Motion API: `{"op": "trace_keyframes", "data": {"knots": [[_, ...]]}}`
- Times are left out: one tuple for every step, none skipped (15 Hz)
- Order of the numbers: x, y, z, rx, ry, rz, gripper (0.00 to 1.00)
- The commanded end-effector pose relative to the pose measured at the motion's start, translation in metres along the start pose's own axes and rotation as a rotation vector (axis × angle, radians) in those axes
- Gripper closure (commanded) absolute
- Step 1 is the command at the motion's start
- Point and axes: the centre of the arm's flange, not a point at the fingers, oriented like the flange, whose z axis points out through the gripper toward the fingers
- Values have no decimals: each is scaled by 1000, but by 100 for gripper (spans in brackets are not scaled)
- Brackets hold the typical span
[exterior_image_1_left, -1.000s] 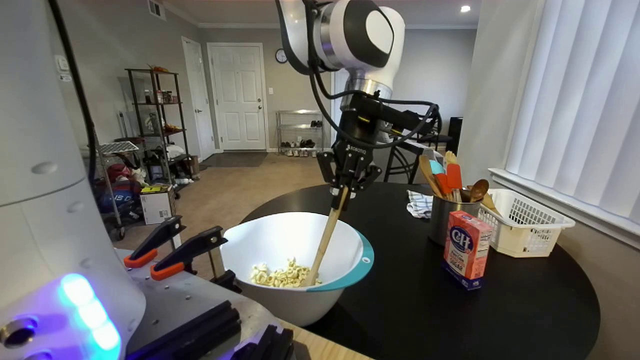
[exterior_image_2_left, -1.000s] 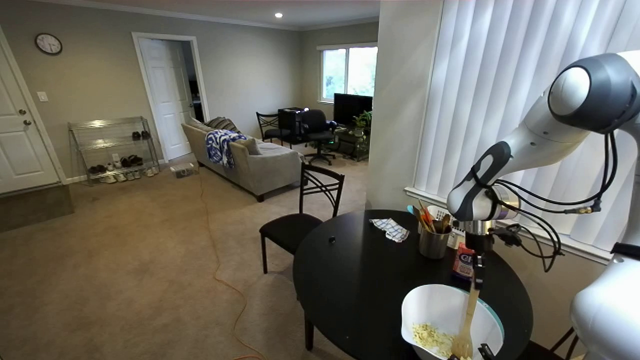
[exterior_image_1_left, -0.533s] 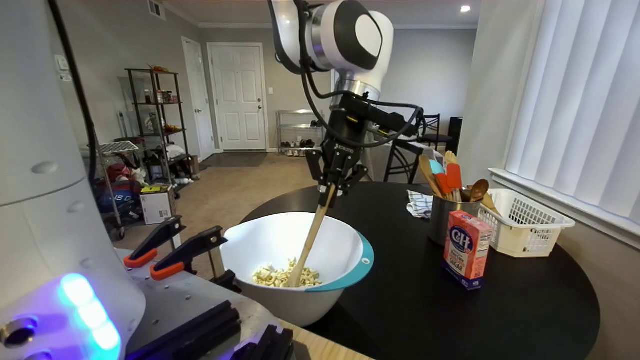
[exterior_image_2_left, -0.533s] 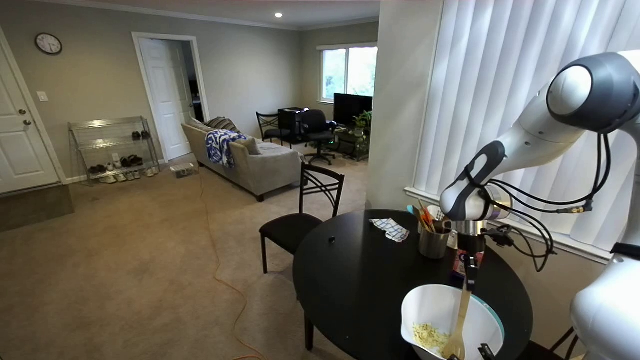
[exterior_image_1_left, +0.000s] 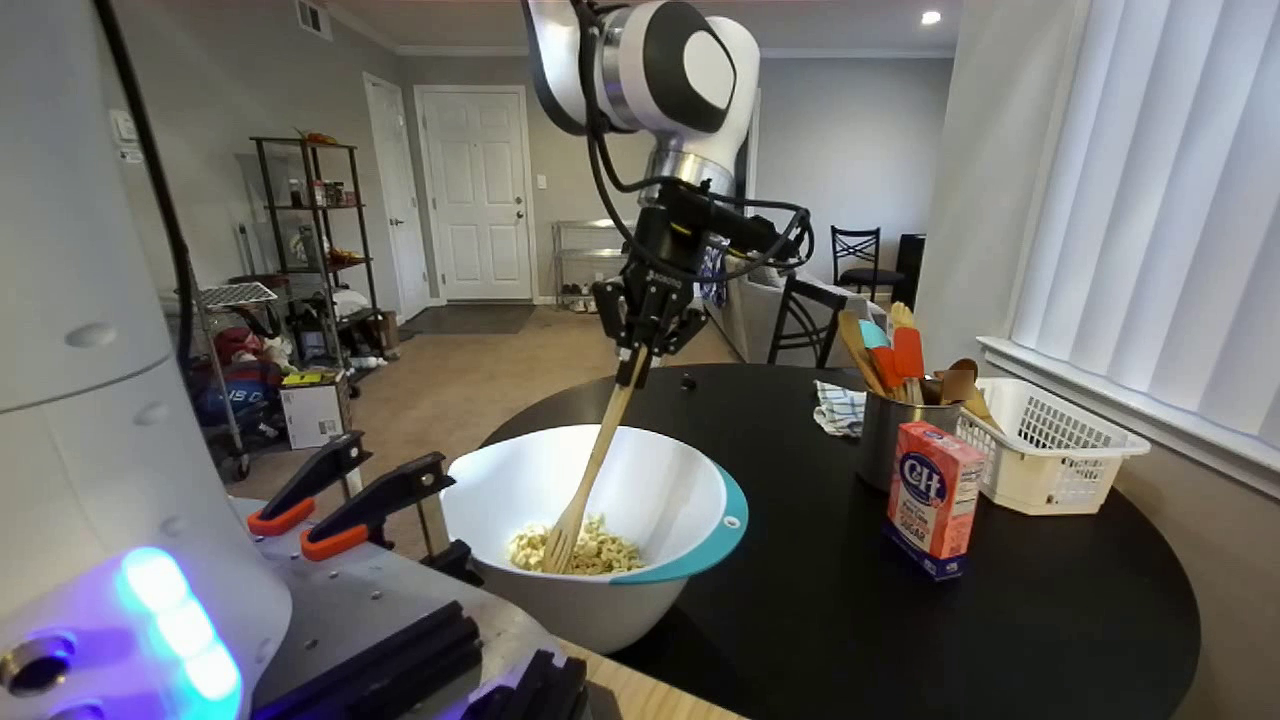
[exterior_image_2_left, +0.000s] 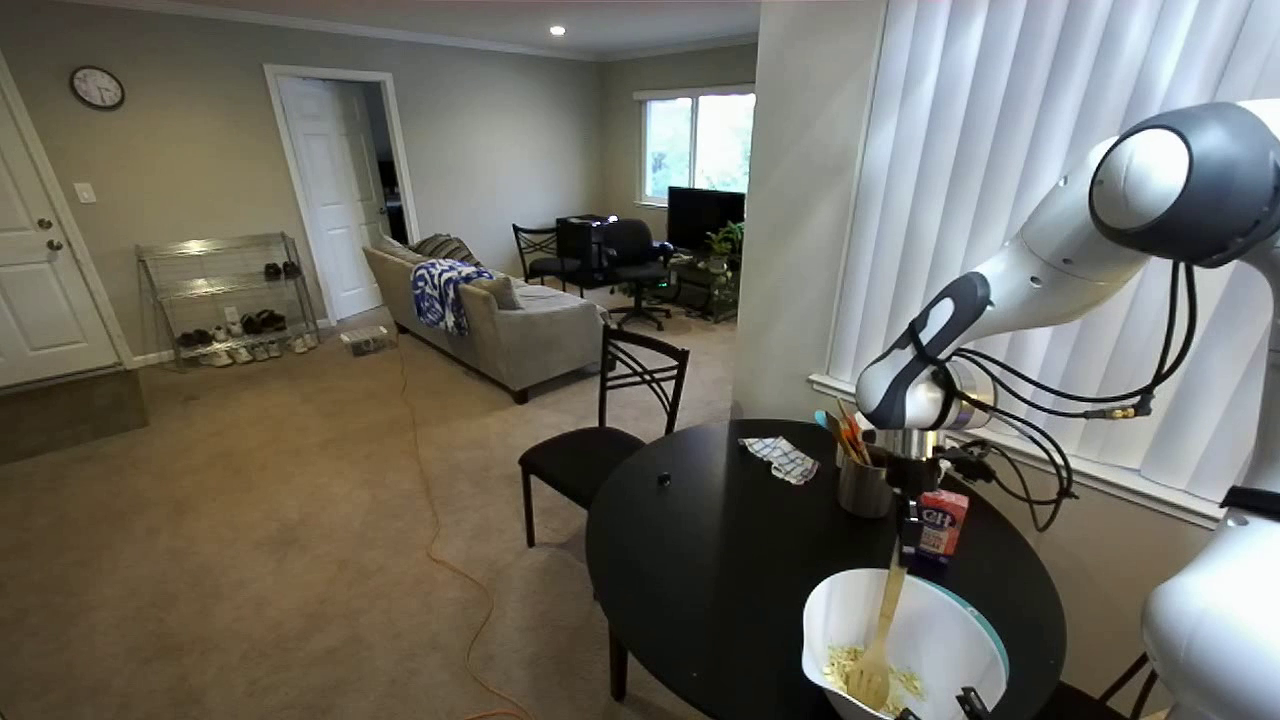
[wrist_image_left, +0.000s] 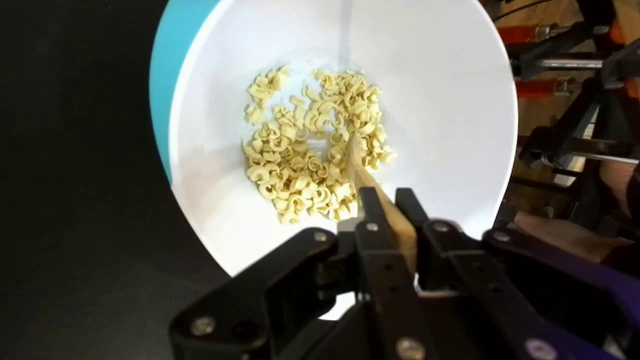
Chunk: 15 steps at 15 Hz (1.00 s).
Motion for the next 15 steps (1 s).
{"op": "trace_keyframes", "data": {"knots": [[8, -2, -10, -14, 60, -18, 95], [9, -1, -11, -24, 65, -13, 95], [10, 0, -12, -32, 70, -9, 95], [10, 1, -12, -38, 70, -4, 95], [10, 3, -12, -48, 74, 2, 95], [11, 4, -12, -62, 76, 8, 95], [12, 5, -13, -86, 81, 17, 95], [12, 7, -13, -116, 82, 26, 95], [13, 9, -14, -141, 83, 33, 95], [13, 11, -15, -166, 85, 39, 95], [13, 12, -14, -182, 85, 44, 95], [10, 13, -14, -193, 82, 52, 95], [9, 14, -14, -203, 81, 61, 95], [8, 15, -13, -213, 79, 72, 95], [4, 16, -12, -227, 72, 84, 95]]}}
